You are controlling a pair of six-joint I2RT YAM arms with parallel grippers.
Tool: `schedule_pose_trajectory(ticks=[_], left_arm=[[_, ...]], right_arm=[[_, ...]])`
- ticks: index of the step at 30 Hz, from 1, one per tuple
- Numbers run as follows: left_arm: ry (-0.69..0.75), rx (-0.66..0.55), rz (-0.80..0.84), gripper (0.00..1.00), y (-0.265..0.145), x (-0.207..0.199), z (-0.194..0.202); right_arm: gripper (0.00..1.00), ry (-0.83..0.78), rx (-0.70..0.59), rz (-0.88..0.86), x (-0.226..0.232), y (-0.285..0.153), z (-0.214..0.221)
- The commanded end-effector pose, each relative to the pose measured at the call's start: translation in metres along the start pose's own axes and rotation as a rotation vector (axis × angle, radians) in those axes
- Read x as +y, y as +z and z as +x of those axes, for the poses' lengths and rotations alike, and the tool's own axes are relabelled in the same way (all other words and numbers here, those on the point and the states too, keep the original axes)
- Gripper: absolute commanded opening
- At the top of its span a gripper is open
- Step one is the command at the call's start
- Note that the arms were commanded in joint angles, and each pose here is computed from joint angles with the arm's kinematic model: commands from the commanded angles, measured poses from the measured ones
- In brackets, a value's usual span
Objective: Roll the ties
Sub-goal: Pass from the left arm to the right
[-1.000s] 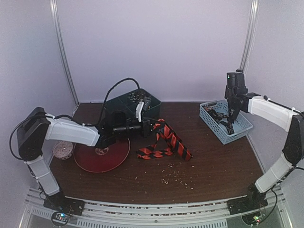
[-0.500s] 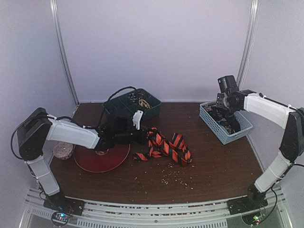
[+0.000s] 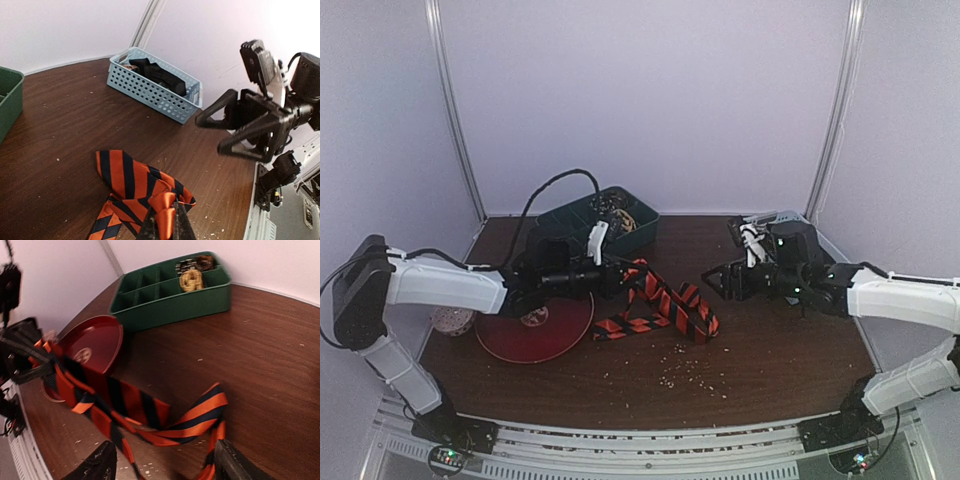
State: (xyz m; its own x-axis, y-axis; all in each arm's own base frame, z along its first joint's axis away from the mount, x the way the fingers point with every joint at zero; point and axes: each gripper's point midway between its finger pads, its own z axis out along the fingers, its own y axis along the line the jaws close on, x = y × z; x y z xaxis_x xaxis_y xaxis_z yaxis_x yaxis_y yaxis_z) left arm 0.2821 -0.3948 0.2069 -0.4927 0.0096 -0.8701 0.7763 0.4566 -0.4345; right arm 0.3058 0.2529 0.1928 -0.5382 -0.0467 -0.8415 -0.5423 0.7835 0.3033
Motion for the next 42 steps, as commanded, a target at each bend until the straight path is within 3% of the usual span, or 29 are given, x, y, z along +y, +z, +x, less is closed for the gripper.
schedule_pose_trajectory(ticks=[1,13,16,20,22,26,31,37,42], left_arm=[[0.001,-0.077,0.179,0.0,-0.013,-0.039,-0.029],[0.003,-0.142,0.493,0.0,-0.042,-0.101,-0.059],[0.002,-0.131,0.522,0.0,-0.044,-0.106,-0.057],[-0.003,-0.147,0.523,0.0,-0.047,-0.107,-0.059],[-0.014,-0.154,0.504,0.0,-0.046,-0.103,-0.061],[-0.027,-0.182,0.478,0.0,-0.046,-0.101,-0.069],[-0.016,-0.209,0.466,0.0,-0.049,-0.105,-0.086],[0.017,-0.224,0.436,0.0,-0.051,-0.107,-0.098],[0.015,-0.24,0.419,0.0,-0.054,-0.106,-0.102]], right_arm=[[0.7,-0.163,-0.127,-0.272,0.067,-0.008,-0.019],[0.76,-0.262,-0.159,-0.56,0.136,-0.006,-0.015],[0.66,-0.269,-0.118,-0.618,0.147,-0.009,-0.007],[0.43,-0.257,-0.092,-0.664,0.151,-0.018,0.0],[0.39,-0.23,-0.059,-0.626,0.145,-0.015,0.003],[0.61,-0.177,-0.006,-0.515,0.125,-0.01,0.017],[0.75,-0.189,-0.033,-0.431,0.101,-0.01,0.043],[0.76,-0.136,0.018,-0.421,0.087,0.0,0.083],[0.74,-0.147,0.0,-0.386,0.078,0.01,0.091]])
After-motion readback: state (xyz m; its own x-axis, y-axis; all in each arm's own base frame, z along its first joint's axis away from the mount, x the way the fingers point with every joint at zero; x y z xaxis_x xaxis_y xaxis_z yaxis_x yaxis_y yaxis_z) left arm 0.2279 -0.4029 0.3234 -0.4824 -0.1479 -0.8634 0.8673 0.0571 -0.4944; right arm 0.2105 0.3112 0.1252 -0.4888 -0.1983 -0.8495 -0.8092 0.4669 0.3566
